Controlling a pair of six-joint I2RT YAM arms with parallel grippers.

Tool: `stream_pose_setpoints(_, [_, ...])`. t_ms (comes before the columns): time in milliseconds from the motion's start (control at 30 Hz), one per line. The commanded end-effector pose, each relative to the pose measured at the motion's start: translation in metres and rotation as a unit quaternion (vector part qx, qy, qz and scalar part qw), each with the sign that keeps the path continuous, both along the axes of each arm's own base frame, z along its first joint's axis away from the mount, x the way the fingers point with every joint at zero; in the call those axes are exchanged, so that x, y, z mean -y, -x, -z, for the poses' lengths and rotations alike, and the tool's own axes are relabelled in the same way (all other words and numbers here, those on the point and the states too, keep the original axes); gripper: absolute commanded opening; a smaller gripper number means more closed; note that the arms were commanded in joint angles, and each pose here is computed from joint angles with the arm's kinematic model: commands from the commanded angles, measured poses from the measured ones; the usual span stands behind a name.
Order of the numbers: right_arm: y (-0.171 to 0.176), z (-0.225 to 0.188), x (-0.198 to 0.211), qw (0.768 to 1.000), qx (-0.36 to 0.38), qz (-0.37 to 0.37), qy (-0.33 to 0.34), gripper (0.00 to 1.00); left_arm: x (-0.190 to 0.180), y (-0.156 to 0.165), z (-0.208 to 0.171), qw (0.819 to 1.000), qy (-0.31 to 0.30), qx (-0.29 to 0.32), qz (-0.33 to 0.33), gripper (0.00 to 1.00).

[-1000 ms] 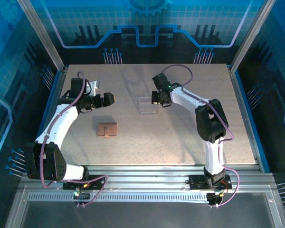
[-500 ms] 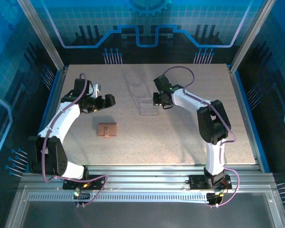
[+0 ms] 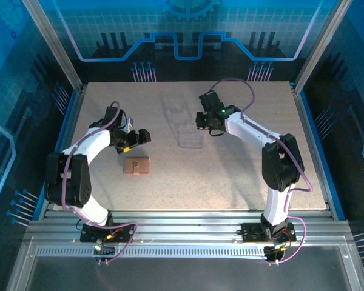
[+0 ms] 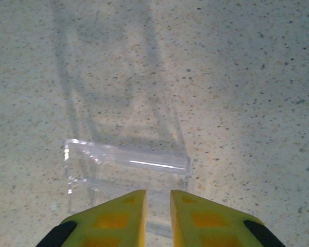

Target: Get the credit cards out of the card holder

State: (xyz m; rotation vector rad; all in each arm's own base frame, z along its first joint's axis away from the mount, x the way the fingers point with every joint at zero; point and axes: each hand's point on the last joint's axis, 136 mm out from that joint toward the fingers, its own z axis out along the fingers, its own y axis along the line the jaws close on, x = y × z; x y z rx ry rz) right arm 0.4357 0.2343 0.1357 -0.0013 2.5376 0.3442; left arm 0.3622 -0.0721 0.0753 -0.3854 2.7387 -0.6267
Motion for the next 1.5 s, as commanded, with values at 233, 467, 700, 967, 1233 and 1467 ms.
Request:
stream_pose_setpoints(233, [0.072, -0.010, -0.054, 0.996, -0.036, -0.079, -0.038, 0.25, 0.007, -0.008, 0.027, 0.999, 0.008, -0.046, 0.008, 0.99])
stream_pose_setpoints(467, [0.114, 0.004, -0.078, 0.989, -0.076, -0.115, -0.055, 0.27, 0.012, 0.022, 0.025, 0.998, 0.020, -0.062, -0.002, 0.99])
stream_pose_setpoints(700, [0.155, 0.021, -0.106, 0.976, -0.127, -0.151, -0.092, 0.31, 0.025, 0.055, 0.023, 0.996, 0.040, -0.077, -0.008, 0.99])
stream_pose_setpoints(967, [0.187, 0.043, -0.116, 0.962, -0.179, -0.154, -0.134, 0.36, 0.055, 0.084, 0.020, 0.993, 0.063, -0.097, 0.005, 0.99])
stream_pose_setpoints(1233, [0.205, 0.059, -0.104, 0.957, -0.208, -0.139, -0.146, 0.38, 0.089, 0.112, 0.022, 0.989, 0.092, -0.111, 0.016, 0.99])
stream_pose_setpoints(1467, [0.221, 0.073, -0.104, 0.943, -0.241, -0.127, -0.190, 0.40, 0.105, 0.129, 0.021, 0.986, 0.119, -0.112, 0.010, 0.97])
